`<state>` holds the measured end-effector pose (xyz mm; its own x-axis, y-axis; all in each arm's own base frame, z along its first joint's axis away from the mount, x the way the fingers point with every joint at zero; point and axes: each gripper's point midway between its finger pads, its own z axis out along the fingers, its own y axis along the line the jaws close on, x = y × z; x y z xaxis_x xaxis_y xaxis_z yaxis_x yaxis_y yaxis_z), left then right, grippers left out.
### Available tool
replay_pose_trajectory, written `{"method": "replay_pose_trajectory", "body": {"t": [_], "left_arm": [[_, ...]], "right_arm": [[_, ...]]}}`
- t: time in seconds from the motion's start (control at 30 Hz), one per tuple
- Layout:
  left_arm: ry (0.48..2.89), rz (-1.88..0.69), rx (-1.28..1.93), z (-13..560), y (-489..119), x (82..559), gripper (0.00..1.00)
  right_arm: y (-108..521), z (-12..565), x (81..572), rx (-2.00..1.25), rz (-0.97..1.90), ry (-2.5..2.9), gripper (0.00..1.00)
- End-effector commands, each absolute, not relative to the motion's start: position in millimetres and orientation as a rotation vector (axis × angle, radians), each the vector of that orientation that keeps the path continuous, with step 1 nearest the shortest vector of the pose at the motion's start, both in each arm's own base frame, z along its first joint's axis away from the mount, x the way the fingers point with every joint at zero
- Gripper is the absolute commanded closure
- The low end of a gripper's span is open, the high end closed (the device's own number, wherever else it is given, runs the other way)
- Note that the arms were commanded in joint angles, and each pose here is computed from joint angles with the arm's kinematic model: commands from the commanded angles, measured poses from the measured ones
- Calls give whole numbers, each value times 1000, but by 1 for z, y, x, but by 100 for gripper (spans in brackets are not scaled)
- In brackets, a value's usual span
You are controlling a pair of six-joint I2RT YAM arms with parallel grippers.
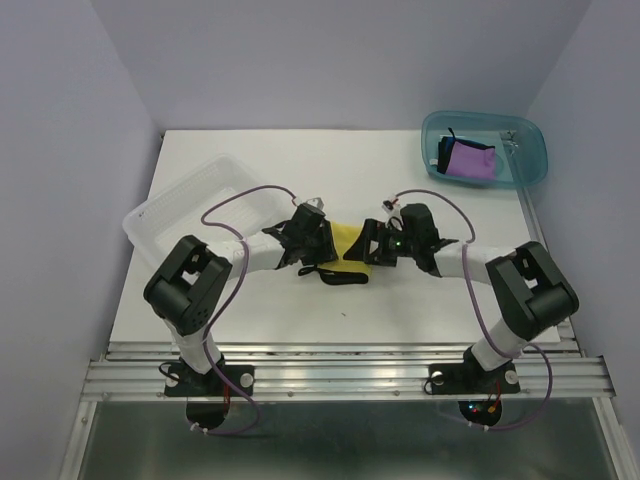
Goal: Fold and stack the towels
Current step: Smooth out wrinkles on the folded towel, then neatly place the folded towel into the bin
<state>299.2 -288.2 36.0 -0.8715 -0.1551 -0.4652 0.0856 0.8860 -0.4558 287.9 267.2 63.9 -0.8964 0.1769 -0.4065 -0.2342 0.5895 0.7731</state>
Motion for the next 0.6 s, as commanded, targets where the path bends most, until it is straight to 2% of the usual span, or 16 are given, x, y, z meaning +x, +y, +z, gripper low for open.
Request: {"method": "replay_pose_trajectory", "body": {"t": [0.0, 0.1, 0.3, 0.43, 0.57], "left_arm": [[2493, -651, -9, 56, -284, 299, 47], [2478, -659, 2, 63, -285, 301, 46], [2425, -704, 54, 93, -295, 300, 43], [2415, -694, 34, 105, -285, 289, 43], [2436, -549, -39, 108, -252, 280, 29]], "right_arm": [[252, 108, 327, -330, 938, 2245, 0], [240, 136, 357, -531, 709, 2150, 0], [252, 183, 403, -949, 539, 1942, 0], [261, 170, 404, -1192, 561, 1926, 0], [263, 139, 415, -1279, 542, 1991, 0]]}}
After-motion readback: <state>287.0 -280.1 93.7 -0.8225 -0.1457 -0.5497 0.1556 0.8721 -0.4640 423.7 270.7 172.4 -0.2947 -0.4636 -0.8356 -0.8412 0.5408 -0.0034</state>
